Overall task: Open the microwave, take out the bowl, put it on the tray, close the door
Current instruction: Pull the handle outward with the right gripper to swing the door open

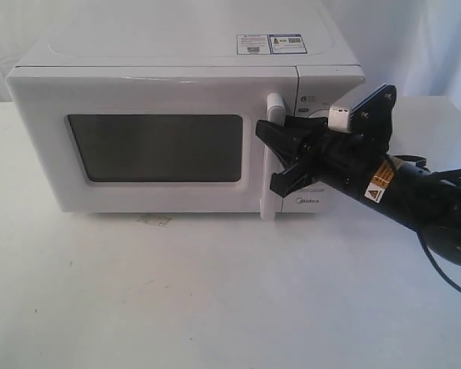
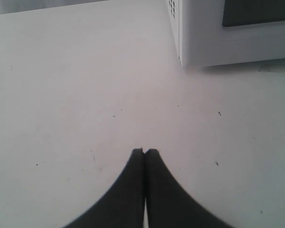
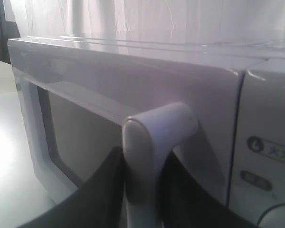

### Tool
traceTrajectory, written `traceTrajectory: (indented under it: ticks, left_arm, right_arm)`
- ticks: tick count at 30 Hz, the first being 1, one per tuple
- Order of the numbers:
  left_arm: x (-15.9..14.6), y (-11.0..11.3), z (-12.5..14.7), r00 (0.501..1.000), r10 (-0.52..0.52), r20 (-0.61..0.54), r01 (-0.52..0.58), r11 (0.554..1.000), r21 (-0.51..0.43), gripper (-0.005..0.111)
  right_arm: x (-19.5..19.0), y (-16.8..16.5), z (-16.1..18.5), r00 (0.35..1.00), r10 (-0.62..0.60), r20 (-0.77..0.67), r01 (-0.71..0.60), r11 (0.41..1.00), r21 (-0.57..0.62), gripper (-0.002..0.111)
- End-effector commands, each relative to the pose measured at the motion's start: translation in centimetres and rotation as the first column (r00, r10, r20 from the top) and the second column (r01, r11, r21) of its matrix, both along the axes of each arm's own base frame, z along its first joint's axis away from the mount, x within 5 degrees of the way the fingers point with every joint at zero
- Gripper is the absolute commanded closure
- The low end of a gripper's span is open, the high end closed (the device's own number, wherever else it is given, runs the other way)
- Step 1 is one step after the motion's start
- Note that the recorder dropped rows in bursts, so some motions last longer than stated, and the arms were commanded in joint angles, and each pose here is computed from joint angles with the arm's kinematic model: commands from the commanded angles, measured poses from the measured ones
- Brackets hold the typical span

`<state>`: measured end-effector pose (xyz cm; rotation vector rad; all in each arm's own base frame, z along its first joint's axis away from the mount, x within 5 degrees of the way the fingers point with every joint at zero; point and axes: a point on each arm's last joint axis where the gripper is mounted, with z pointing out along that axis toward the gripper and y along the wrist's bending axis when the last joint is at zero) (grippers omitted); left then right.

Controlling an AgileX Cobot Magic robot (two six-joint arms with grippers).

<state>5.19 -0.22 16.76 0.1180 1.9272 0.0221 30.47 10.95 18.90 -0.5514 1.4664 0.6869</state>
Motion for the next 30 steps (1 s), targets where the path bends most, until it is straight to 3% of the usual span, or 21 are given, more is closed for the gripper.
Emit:
traceTrajectory:
  ticks: [1,30]
  left_arm:
    - [0.0,0.0,-0.1,1.0,0.001,0.0,-0.001,1.0,-0.004,0.107]
    - [0.0,0.0,-0.1,1.0,0.001,0.0,-0.001,1.0,-0.004,0.107]
  right_arm:
    - [-3.9,4.1,-1.1,0.931,0.365,-0.013,-0.365,0.925,-0.106,0.108]
    - [-7.1,4.6,-0.7,0.903,0.43,0.006,-0.425,0.893,-0.147,0.108]
